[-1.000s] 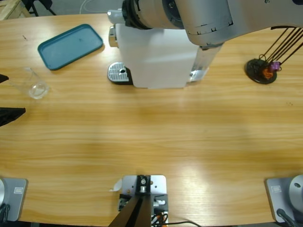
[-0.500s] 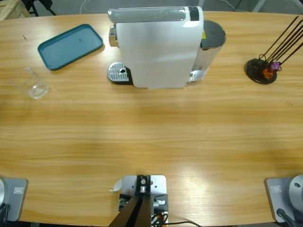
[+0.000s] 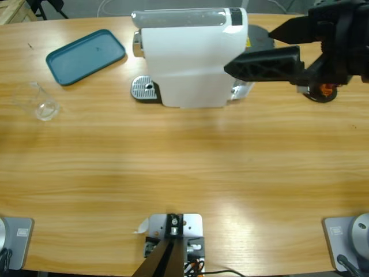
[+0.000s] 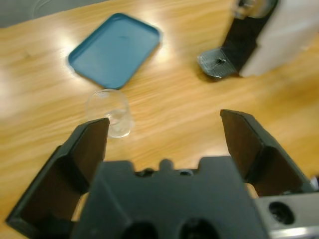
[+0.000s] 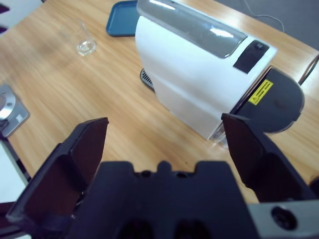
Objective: Pour coffee
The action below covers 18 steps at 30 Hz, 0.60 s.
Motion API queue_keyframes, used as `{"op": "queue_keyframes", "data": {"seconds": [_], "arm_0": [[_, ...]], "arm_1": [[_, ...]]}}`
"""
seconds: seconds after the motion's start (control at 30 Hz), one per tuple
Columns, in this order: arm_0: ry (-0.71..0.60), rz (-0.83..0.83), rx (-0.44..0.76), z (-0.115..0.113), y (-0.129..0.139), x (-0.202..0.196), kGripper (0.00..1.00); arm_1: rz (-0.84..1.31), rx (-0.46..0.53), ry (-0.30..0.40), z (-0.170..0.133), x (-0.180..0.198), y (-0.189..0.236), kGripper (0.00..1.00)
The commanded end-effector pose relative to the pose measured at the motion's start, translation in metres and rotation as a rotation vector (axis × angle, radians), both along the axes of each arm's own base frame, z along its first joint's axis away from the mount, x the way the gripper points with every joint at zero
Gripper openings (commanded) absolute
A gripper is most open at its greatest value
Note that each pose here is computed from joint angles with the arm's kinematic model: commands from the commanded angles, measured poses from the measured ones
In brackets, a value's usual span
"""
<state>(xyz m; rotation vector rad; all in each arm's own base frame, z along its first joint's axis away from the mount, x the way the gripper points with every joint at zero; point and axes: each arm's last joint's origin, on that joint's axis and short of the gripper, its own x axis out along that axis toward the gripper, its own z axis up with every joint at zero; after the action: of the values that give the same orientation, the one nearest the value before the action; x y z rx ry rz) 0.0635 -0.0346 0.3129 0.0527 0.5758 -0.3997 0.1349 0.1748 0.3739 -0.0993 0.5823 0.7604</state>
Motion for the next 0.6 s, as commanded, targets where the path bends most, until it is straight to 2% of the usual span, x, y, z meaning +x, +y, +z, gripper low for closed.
{"op": "queue_keyframes", "data": {"seconds": [0.03, 0.13, 0.4, 0.6], "arm_0": [[0.219, 0.333, 0.034, -0.028, -0.017, 0.063, 0.968], [0.245, 0.349, 0.033, -0.040, -0.021, 0.072, 0.968], [0.180, 0.371, 0.014, -0.076, -0.015, 0.063, 0.968], [0.194, 0.334, 0.103, -0.086, -0.021, 0.077, 0.968]], "arm_1": [[0.009, -0.040, 0.035, -0.012, -0.005, -0.010, 1.000], [0.007, -0.050, 0.043, -0.015, -0.005, -0.010, 1.000], [-0.002, -0.090, 0.086, -0.033, -0.001, -0.006, 1.000], [-0.030, -0.081, 0.115, -0.043, 0.009, -0.005, 1.000]]}}
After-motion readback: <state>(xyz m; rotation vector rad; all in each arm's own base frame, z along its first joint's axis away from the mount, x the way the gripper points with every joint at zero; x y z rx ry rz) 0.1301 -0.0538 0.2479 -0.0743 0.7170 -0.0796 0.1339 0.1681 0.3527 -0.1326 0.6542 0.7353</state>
